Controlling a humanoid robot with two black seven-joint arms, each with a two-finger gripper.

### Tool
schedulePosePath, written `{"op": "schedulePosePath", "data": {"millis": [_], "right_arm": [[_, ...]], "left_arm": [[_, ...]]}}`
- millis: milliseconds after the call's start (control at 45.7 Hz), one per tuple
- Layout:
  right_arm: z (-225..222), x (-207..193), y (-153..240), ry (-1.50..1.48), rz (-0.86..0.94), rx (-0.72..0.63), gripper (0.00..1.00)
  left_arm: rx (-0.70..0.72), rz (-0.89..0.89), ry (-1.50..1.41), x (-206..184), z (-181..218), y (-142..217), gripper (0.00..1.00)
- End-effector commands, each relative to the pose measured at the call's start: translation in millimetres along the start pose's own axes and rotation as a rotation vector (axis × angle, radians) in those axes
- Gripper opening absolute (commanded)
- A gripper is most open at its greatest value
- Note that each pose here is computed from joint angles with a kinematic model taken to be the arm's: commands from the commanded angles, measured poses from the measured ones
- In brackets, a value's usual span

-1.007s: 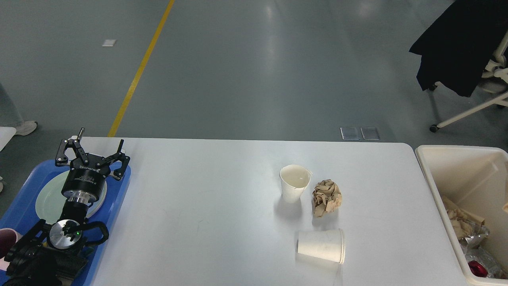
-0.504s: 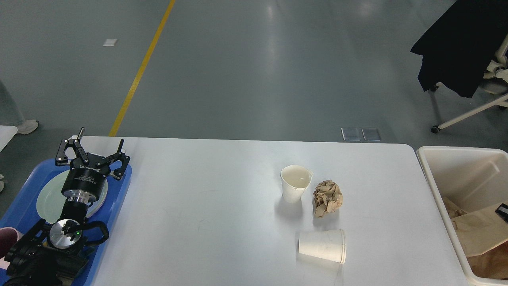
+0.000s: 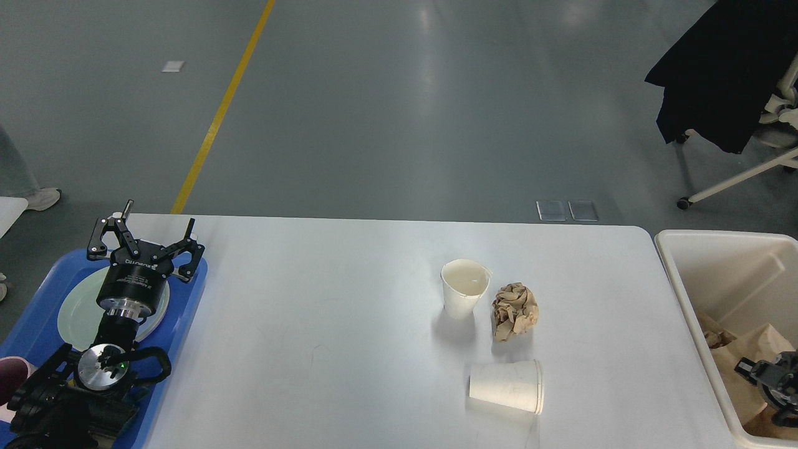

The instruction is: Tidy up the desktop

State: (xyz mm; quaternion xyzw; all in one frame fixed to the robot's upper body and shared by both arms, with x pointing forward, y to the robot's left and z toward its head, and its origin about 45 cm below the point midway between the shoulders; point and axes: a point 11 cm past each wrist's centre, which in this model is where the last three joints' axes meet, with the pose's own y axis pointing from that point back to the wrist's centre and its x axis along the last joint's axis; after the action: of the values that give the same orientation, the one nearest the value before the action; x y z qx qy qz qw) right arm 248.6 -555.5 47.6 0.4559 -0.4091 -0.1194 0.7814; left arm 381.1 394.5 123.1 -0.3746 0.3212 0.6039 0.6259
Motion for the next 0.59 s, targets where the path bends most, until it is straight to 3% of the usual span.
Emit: {"op": "schedulePosePath", "data": {"millis": [0,109,131,175,197,219,569], "right_arm": [[-3,-2,0,0.000,-0.002,0.004,0.00],[-3,-3,0,0.001,-0.001,0.004,0.02],[-2,-2,0,0.000,0.003,0.002,0.23],[0,5,0,-0.014,0.035,-0.001,0.74],[0,8,0,-0.025,0.061,0.000,0.91],[0,11,0,-0.034,0.086,0.000,1.00],[-3,14,3,-0.048,0.104,0.002,1.00]], "left_arm": [[0.000,0.000,0.000,0,0,0,0.96],[0.000,0.000,0.000,0,0,0,0.96],[0.000,0.001,0.000,0,0,0,0.96],[0.000,0.000,0.000,0,0,0,0.96],[0.000,0.001,0.000,0,0,0,0.96],[0.000,0.001,0.000,0,0,0,0.96],[0.000,0.000,0.000,0,0,0,0.96]]}}
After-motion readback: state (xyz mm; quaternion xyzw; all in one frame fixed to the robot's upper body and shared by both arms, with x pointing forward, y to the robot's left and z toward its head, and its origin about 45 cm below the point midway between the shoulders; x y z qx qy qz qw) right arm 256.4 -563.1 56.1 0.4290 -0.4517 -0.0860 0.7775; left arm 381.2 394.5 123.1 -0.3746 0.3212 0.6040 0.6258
